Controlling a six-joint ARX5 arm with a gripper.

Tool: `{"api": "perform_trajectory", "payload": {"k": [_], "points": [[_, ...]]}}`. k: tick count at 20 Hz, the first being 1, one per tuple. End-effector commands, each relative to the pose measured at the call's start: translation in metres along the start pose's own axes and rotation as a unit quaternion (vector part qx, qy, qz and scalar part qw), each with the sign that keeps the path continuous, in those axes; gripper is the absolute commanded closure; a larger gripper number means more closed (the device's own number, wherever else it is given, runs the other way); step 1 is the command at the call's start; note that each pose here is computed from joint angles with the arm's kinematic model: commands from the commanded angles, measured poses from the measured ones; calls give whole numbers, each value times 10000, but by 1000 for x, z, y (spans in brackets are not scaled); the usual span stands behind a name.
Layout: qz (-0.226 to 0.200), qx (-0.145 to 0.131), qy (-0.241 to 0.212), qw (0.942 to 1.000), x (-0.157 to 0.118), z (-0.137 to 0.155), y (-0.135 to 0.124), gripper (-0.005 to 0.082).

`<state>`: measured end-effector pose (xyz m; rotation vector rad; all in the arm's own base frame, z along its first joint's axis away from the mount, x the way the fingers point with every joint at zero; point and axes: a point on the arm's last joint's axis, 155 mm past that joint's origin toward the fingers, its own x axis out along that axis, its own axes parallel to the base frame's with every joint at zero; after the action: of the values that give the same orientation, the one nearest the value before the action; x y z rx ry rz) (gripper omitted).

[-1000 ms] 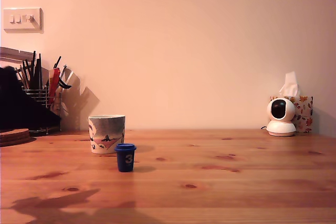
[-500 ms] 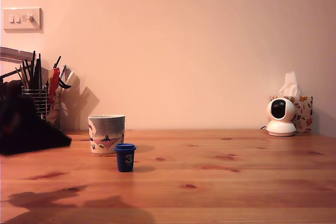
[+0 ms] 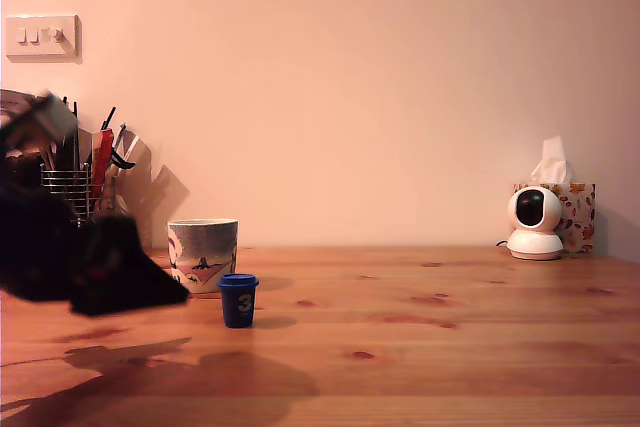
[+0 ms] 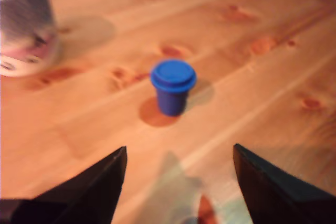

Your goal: Pick up the coffee capsules on the table and drop them inside the coffee cup

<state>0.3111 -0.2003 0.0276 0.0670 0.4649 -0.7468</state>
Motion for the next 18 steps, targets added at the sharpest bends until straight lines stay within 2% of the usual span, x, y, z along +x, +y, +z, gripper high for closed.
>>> {"api": "perform_trajectory", "payload": {"k": [1, 7, 18], "points": [[-114, 71, -13, 9999, 8, 2, -5, 181], [-271, 247, 38, 9993, 31, 5, -10, 181], [-298, 215, 151, 9992, 64, 3, -1, 181]]}}
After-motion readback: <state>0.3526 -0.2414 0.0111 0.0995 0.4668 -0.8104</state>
